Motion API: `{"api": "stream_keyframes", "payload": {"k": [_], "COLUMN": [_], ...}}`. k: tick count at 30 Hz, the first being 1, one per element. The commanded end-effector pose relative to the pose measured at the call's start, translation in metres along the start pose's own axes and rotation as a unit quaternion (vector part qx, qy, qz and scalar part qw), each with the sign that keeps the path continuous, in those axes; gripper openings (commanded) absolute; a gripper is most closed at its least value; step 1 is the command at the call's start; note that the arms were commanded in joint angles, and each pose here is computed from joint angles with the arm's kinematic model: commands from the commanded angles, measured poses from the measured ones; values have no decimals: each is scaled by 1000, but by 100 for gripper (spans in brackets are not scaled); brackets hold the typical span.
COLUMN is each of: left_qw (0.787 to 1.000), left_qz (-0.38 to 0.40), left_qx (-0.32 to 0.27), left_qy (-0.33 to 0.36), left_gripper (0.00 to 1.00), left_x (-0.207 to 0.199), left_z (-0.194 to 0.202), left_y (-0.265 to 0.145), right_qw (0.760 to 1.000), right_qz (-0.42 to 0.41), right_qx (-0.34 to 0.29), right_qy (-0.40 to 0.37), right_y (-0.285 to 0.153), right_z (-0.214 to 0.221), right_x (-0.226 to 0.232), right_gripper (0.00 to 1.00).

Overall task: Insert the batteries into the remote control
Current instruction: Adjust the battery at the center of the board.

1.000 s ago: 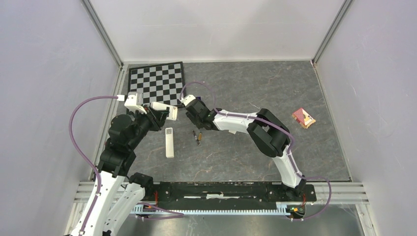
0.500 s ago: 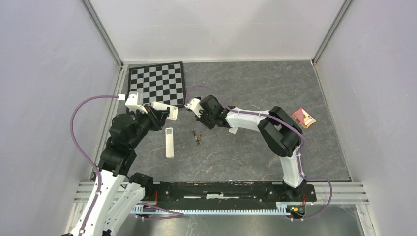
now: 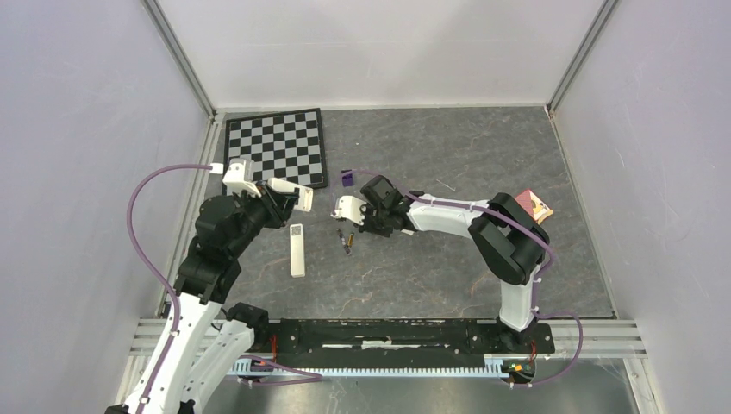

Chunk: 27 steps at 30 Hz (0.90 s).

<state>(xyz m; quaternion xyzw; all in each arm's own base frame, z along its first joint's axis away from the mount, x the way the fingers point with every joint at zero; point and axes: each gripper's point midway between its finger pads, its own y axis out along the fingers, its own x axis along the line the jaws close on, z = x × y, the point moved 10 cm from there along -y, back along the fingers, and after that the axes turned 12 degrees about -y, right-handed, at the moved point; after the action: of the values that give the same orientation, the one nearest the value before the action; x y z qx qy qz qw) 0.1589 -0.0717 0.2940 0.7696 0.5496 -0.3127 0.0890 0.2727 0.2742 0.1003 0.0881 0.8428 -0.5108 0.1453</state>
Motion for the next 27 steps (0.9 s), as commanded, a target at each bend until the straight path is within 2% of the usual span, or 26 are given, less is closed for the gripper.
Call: {"api": "stream_keyframes", "payload": {"k": [1,4,5,6,9,11,14,17,20,24,27], "left_qw": [999,999,999,999,999,999,999,999,999,999,999], "left_qz": [27,25,25,25,29,34,39,39,40,41,41], "left_qx": [-25,-25,-26,-26,-23,-20,-17,-17,-17,-17,-18], "left_qy": [16,17,17,17,18,19,19,20,18,17,19], "left_gripper": [2,2,2,2,2,2,2,2,2,2,2], "left_x": [-10,-10,-10,-10,-11,-12,-14,-14,-13,-12,-11], "left_z": [-14,-14,-14,-14,-14,-15,-15,-15,-14,-12,-10], "left_y": [-1,-1,-1,-2,-2,-2,-3,-5,-5,-5,-6], "right_qw": [990,993,994,995,996,991,969,916,828,746,710], "right_qz": [-101,-88,-81,-74,-47,-32,38,123,188,199,206], "right_qx": [94,75,68,55,14,-19,-39,-23,-8,-4,-11], "right_qy": [-20,4,13,24,78,125,241,381,528,635,673], "right_y": [0,-7,-11,-16,-31,-40,-49,-55,-51,-39,-33], "right_z": [36,26,22,16,-7,-22,-33,-33,-26,-23,-28], "right_x": [30,25,21,18,4,-2,-9,-10,-2,11,12], "right_gripper": [12,43,50,54,56,63,63,60,58,57,57]}}
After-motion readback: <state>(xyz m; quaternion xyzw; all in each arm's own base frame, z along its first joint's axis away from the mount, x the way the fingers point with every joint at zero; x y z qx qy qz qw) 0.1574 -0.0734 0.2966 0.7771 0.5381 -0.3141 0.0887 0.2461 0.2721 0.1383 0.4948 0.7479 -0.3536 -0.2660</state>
